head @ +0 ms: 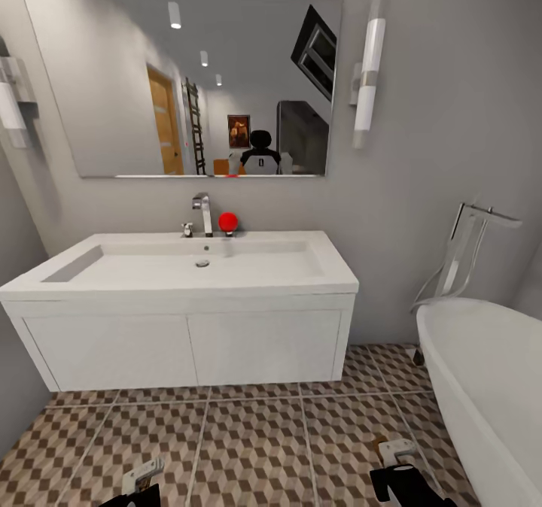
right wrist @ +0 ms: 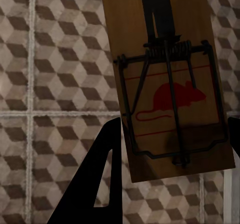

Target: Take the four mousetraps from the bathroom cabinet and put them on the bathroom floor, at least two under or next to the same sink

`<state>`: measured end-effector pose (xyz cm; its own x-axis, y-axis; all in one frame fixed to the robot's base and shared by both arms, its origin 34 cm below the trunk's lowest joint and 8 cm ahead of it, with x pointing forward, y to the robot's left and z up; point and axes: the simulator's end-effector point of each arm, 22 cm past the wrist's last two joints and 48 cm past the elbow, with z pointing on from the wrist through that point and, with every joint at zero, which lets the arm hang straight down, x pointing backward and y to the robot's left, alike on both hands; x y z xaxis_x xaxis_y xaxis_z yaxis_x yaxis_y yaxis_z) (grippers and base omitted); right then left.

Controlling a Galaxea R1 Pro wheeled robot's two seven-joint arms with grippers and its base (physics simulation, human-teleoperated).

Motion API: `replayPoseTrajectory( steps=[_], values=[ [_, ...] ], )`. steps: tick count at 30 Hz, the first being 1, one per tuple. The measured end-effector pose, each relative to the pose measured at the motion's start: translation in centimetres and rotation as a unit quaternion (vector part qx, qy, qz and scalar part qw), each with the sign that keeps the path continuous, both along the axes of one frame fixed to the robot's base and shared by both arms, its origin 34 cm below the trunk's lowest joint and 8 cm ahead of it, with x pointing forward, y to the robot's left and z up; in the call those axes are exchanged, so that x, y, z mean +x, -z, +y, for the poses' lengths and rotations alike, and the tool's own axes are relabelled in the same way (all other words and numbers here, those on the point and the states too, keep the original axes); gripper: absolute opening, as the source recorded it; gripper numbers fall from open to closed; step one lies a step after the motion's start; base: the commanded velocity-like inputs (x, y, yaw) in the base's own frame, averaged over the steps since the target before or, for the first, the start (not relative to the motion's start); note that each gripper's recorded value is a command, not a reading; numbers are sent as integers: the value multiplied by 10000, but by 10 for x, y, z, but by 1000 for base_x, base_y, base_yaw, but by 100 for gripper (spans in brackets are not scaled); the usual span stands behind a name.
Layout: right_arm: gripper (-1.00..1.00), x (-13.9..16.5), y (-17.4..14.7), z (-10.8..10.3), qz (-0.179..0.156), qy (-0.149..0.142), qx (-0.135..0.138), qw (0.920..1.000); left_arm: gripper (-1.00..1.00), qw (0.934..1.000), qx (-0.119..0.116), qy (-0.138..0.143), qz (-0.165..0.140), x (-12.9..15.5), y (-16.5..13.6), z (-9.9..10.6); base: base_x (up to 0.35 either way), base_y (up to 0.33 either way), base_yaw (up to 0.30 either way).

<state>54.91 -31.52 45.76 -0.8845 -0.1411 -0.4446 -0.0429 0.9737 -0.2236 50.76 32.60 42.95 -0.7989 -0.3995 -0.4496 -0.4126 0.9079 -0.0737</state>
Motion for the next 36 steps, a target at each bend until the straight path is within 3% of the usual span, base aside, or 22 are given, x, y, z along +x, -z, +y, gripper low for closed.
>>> replayPoseTrajectory(
  steps=[36],
  values=[
    [-100, -11, 65, -1, -21, 32, -25, 10000, -100, 10000, 33, 29, -68, -8, 64, 1, 0, 0, 0]
  ],
)
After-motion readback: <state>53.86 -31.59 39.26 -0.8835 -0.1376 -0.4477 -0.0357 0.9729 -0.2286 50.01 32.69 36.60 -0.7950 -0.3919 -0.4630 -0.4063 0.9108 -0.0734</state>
